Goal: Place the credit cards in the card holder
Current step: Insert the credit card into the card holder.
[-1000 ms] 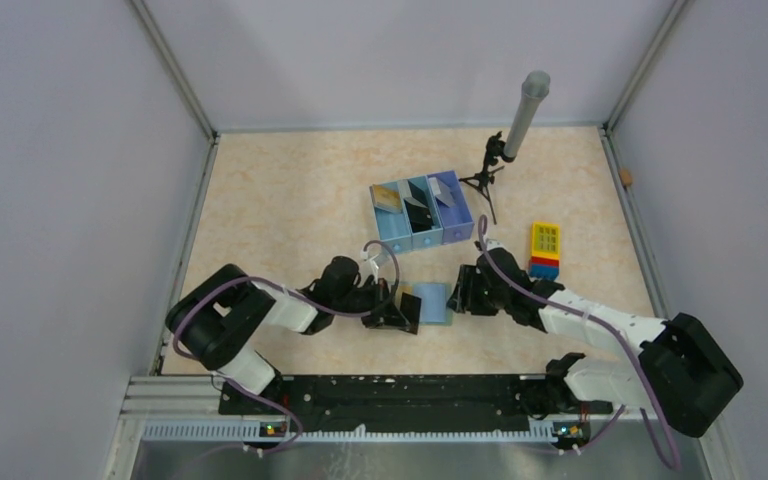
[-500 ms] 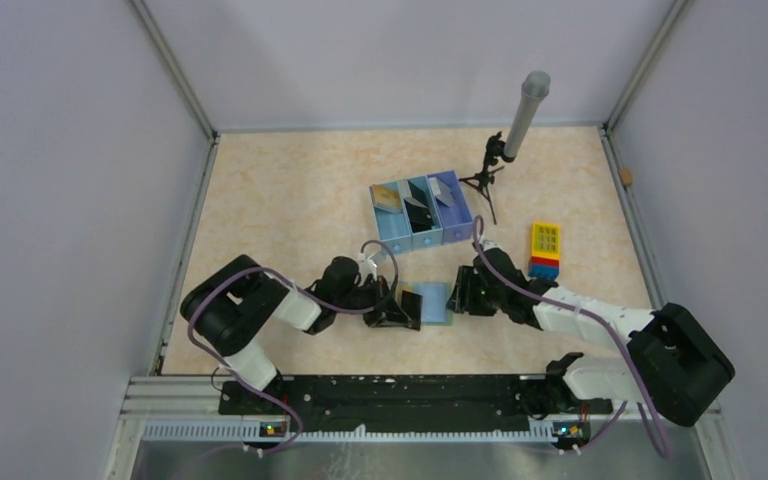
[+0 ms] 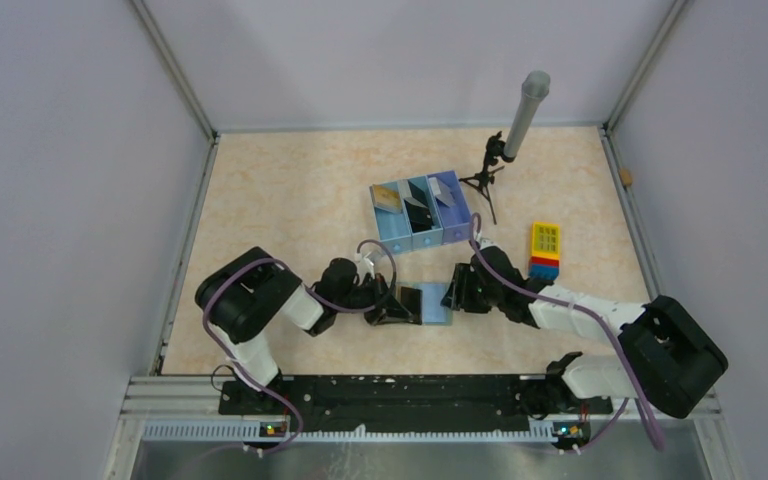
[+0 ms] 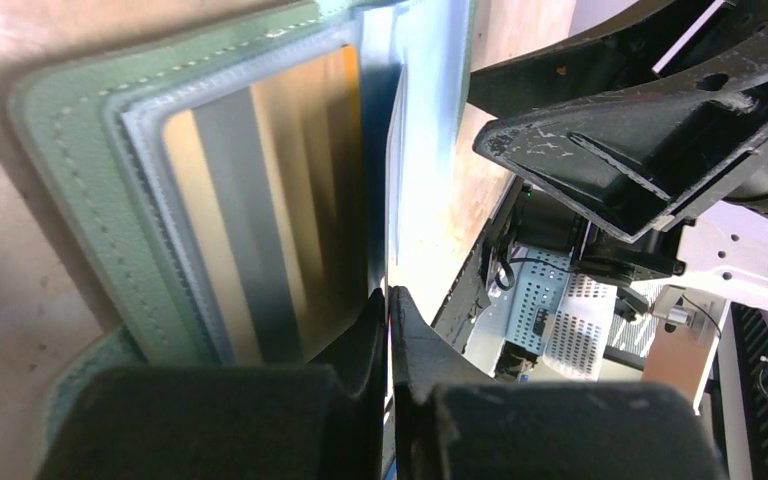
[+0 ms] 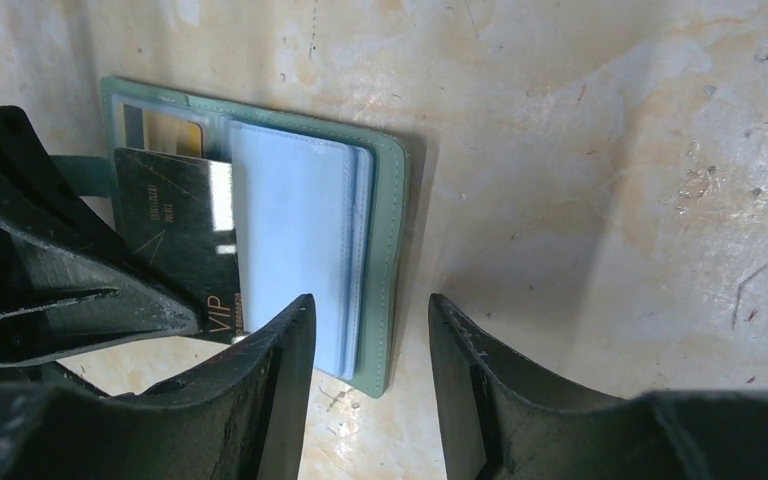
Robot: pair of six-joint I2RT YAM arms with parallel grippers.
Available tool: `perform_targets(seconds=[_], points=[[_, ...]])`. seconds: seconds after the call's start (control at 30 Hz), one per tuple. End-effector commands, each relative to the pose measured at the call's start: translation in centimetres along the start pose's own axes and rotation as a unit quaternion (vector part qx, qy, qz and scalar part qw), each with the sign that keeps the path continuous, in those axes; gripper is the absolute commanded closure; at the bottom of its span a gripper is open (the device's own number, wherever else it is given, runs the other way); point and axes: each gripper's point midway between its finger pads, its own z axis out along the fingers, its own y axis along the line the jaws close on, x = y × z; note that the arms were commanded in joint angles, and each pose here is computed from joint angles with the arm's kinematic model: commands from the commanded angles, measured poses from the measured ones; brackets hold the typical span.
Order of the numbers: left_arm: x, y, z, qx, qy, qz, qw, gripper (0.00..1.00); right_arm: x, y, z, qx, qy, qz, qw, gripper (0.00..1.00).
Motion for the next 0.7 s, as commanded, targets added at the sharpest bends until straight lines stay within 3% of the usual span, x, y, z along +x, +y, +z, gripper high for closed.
perform_targets(seconds=[0.0, 0.67], points=[[-1.2, -0.6, 0.6, 0.015, -0.016, 0.017, 1.000, 1.00, 0.5, -0.3, 0.3, 0.002, 0.008, 0.002, 1.000, 0.55], [-2.2, -0.6, 1.5, 0.027, -0.031, 0.000, 0.999, 1.00, 1.3, -0.9, 0.9, 0.009, 0.018, 0.008, 1.000, 0.57]])
